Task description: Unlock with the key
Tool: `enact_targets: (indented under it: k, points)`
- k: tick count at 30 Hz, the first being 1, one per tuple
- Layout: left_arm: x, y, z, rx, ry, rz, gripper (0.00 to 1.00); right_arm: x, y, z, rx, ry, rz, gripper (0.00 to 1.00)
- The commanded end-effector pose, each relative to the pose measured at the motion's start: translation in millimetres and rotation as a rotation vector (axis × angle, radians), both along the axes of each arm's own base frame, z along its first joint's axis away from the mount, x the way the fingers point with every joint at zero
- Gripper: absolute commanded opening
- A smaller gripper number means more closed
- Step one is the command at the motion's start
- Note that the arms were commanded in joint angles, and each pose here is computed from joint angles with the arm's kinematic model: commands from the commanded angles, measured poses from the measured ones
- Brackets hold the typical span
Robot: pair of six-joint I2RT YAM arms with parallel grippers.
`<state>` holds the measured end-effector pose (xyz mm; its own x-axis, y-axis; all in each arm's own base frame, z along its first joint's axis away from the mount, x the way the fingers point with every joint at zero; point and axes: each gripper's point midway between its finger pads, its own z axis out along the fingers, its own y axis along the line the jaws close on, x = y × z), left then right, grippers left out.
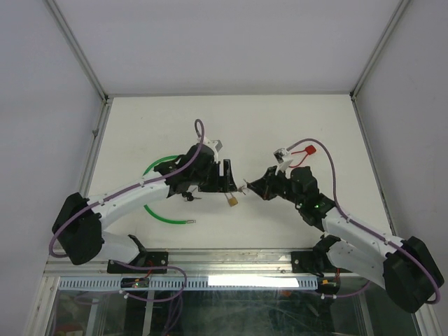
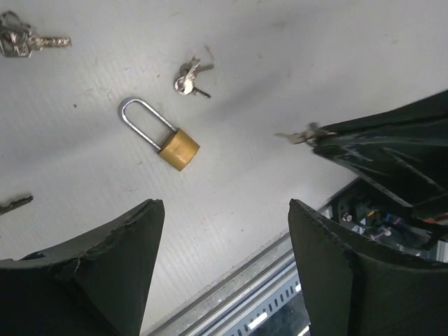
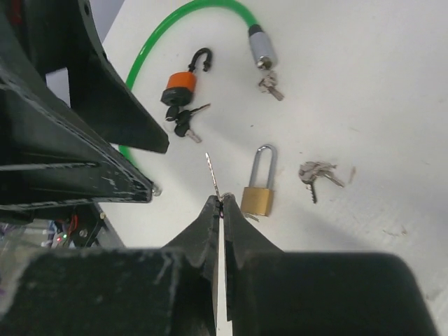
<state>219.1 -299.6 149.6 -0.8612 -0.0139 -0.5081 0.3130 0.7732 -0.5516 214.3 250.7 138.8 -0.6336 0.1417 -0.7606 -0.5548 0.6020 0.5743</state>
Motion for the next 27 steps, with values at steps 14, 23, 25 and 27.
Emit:
enact_targets:
  k: [14, 23, 25, 27]
  points:
    - [12.8, -19.9, -90.3, 0.404, 0.291, 0.322, 0.73, 16.8, -49.8, -3.5, -0.026, -0.105, -0.277, 0.0]
    - [11.3, -17.9, -118.9, 0.518, 0.319, 0.331, 0.7, 14.2, -55.5, -1.3, -0.02, -0.127, -0.29, 0.0]
    - [13.8, -17.4, -121.2, 0.533, 0.312, 0.334, 0.68, 14.0, -55.5, -1.6, -0.02, -0.126, -0.289, 0.0]
    - [15.8, -15.7, -123.5, 0.55, 0.304, 0.337, 0.66, 13.7, -55.0, -1.7, -0.02, -0.126, -0.285, 0.0]
